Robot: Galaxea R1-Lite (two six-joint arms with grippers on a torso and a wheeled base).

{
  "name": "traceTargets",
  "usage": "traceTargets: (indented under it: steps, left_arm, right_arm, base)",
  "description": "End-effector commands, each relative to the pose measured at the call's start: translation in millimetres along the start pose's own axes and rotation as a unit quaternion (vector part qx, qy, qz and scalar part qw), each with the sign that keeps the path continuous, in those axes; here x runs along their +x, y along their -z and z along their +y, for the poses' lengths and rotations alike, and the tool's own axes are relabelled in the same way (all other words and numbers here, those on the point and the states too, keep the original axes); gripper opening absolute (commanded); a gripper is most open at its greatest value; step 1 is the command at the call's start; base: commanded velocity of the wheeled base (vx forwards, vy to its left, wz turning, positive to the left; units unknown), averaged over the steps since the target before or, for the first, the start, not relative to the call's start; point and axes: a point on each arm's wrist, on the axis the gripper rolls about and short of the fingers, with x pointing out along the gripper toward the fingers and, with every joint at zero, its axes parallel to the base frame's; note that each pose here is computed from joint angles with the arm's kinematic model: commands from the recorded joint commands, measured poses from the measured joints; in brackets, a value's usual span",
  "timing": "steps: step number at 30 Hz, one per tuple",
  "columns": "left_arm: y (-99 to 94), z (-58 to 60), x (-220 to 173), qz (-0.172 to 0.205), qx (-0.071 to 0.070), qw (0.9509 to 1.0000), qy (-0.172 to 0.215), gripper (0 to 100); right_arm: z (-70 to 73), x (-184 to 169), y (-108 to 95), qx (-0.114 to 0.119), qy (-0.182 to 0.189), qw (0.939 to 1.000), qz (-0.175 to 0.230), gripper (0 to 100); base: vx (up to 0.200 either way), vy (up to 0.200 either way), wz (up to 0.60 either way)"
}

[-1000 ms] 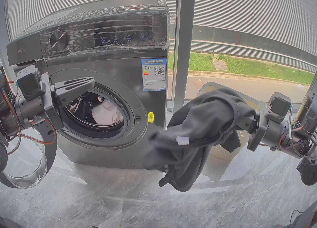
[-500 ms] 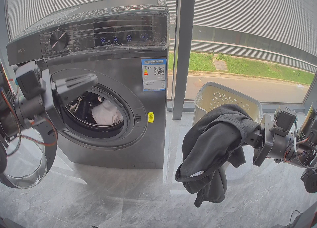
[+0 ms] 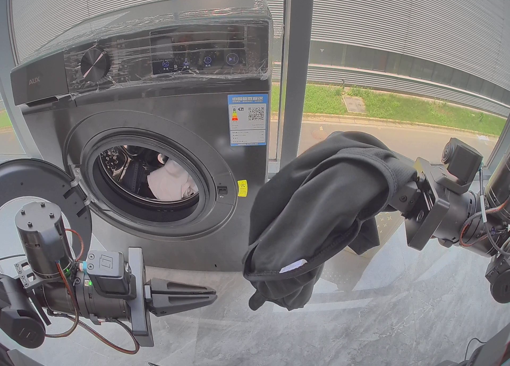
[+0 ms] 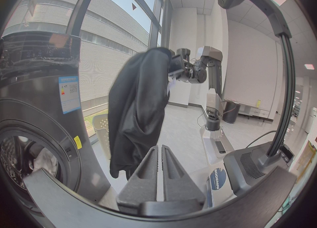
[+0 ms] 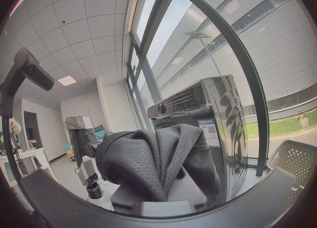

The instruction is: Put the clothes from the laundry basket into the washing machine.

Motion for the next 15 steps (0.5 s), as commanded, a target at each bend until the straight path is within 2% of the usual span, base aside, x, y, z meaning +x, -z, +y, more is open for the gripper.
traceTargets:
  steps: [1,3,5,6,7,12,13,15]
  left_arm:
    - [9.6,1.0,9,0.018,-0.01,0.9997,0.015,0]
    - [9.6,1.8,10,0.018,-0.008,0.9997,0.015,0]
    - [3.9,5.8,12,0.01,0.009,0.9998,0.012,0]
    - [1.6,7.5,13,0.007,0.012,0.9998,0.011,0]
    - [-0.8,9.1,14,0.004,0.015,0.9998,0.01,100]
    - [-5.5,16.9,19,-0.001,0.023,0.9997,-0.001,100]
    - [-8.8,18.7,21,-0.006,0.031,0.9995,-0.002,100]
    - [-10.2,19.1,22,-0.008,0.033,0.9994,-0.001,100]
  right_arm:
    - [2.2,6,-5,-0.001,-0.01,0.9999,-0.01,0]
    - [2.2,6,-5,-0.001,-0.01,0.9999,-0.01,0]
    - [2.2,6,-5,0.0,-0.01,0.9999,-0.01,0]
    - [2.2,6,-5,0.0,-0.01,0.9999,-0.01,0]
    - [2.2,6,-5,0.0,-0.01,0.9999,-0.01,0]
    - [2.0,7,-7,-0.001,-0.011,0.9999,-0.012,0]
    - [2.1,8,-8,-0.002,-0.012,0.9998,-0.015,0]
    - [2.1,8,-9,-0.002,-0.012,0.9998,-0.016,0]
  base:
    - [0.0,0.0,0.0]
    - [0.0,0.0,0.0]
    - [0.0,0.0,0.0]
    - [0.0,0.0,0.0]
    - [0.0,0.0,0.0]
    - [0.0,0.0,0.0]
    - [0.0,0.0,0.0]
    - [0.0,0.0,0.0]
